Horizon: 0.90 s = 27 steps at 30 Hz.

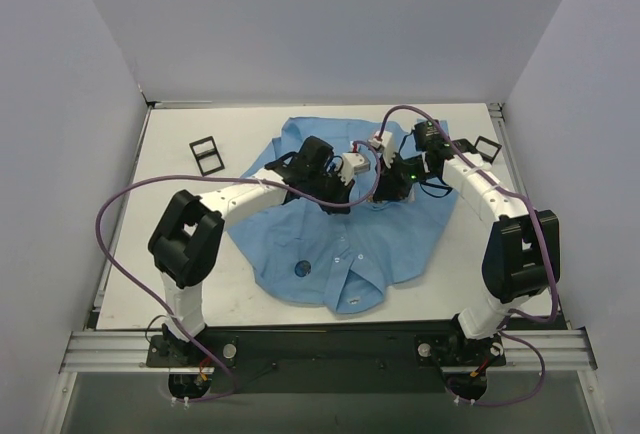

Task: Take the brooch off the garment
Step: Remove the brooch from the clothes.

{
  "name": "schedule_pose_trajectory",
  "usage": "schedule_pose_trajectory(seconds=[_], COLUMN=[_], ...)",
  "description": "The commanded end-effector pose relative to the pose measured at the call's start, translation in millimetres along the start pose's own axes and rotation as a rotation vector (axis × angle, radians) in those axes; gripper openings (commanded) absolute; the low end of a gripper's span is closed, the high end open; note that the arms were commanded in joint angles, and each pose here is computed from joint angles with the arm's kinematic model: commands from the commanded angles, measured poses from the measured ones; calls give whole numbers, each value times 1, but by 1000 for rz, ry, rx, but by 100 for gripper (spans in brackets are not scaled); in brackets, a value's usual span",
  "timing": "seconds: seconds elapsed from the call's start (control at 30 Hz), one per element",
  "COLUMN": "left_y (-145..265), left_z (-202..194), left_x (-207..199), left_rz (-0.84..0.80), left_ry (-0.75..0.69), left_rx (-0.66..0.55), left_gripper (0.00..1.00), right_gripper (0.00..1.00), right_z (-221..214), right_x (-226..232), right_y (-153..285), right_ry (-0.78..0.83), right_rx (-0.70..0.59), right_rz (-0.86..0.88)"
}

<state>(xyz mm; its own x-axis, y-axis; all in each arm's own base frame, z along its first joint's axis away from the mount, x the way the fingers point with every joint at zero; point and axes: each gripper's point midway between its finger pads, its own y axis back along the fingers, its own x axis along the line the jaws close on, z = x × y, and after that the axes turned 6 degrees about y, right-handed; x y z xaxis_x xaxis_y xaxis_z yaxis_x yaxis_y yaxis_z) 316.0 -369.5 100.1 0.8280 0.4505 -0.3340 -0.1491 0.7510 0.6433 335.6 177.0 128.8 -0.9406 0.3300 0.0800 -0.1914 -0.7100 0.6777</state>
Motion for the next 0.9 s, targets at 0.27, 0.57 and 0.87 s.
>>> schedule_pose_trajectory(seconds=[0.27,0.57,0.87], left_y=[32,47,53], left_z=[36,45,63], left_x=[10,-18,-60], left_rz=[89,-26,-163], left_ry=[-88,-160,-214], left_rx=[-64,-116,-169], left_gripper=[33,50,53], right_gripper=[0,0,0], right_z=[1,10,9], right_x=[14,27,49], right_y=[12,18,24], right_ry=[-62,-156,-171], right_rx=[39,-16,-20], right_rz=[4,65,146])
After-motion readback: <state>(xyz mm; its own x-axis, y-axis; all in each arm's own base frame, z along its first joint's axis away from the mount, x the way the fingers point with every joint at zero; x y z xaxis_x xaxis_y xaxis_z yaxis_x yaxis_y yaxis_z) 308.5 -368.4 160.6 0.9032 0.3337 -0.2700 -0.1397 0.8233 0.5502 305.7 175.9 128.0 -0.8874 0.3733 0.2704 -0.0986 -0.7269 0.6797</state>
